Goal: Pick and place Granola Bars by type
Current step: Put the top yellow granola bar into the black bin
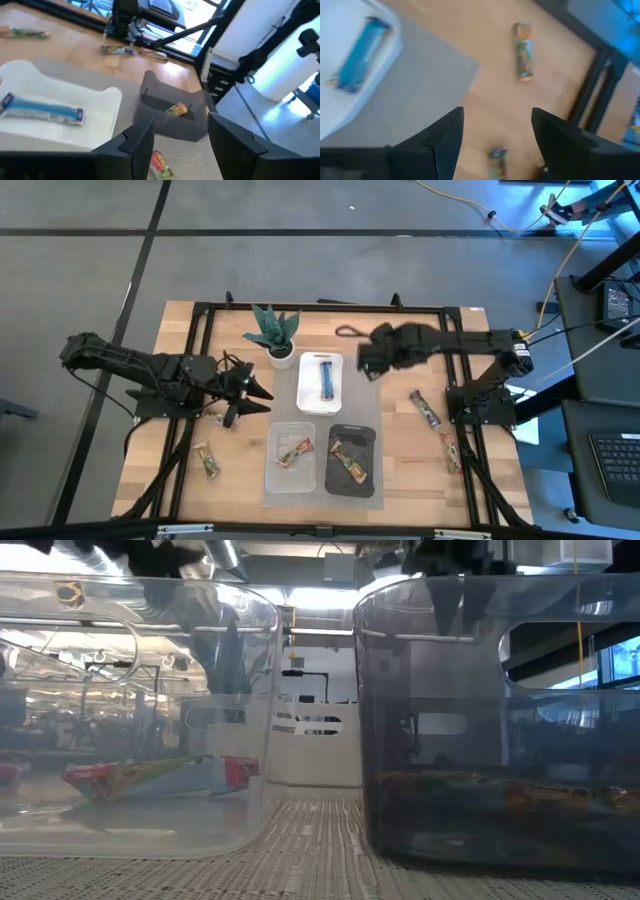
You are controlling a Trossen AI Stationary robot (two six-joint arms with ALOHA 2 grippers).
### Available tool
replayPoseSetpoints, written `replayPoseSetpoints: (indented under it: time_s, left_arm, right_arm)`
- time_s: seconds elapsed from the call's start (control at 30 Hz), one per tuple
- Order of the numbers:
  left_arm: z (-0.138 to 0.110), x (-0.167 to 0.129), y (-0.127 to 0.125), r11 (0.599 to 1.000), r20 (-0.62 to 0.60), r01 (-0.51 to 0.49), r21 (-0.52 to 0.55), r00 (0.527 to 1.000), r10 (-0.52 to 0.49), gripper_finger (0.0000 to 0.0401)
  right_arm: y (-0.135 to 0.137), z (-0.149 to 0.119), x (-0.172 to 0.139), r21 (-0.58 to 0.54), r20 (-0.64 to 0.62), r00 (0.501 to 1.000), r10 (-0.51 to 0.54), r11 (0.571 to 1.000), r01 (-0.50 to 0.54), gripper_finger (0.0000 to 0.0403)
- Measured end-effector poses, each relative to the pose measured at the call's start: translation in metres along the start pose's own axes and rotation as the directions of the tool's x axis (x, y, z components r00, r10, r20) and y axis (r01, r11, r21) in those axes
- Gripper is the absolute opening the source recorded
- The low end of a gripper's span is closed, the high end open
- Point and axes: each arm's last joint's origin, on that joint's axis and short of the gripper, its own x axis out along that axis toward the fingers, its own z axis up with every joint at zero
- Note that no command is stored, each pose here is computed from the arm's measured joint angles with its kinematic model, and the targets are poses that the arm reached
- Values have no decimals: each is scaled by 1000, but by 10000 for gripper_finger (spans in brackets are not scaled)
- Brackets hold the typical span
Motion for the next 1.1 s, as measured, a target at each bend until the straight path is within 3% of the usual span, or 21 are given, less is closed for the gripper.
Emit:
replayPoseSetpoints:
  time_s: [0.27,0.47,0.73,1.1]
  left_arm:
    - [-9,3,13,998,-16,-57,-25,998,57,174]
    - [-5,2,21,995,8,-96,-39,995,96,174]
    - [1,0,34,984,39,-167,-65,985,170,171]
    - [5,-3,45,971,58,-229,-67,971,233,175]
  right_arm:
    - [-42,59,63,-79,-77,994,71,994,-77,236]
    - [-81,78,126,-39,-99,989,105,993,-109,236]
    - [-112,70,194,-61,-89,974,209,975,-215,236]
    - [-110,35,237,-68,-82,970,229,970,-234,236]
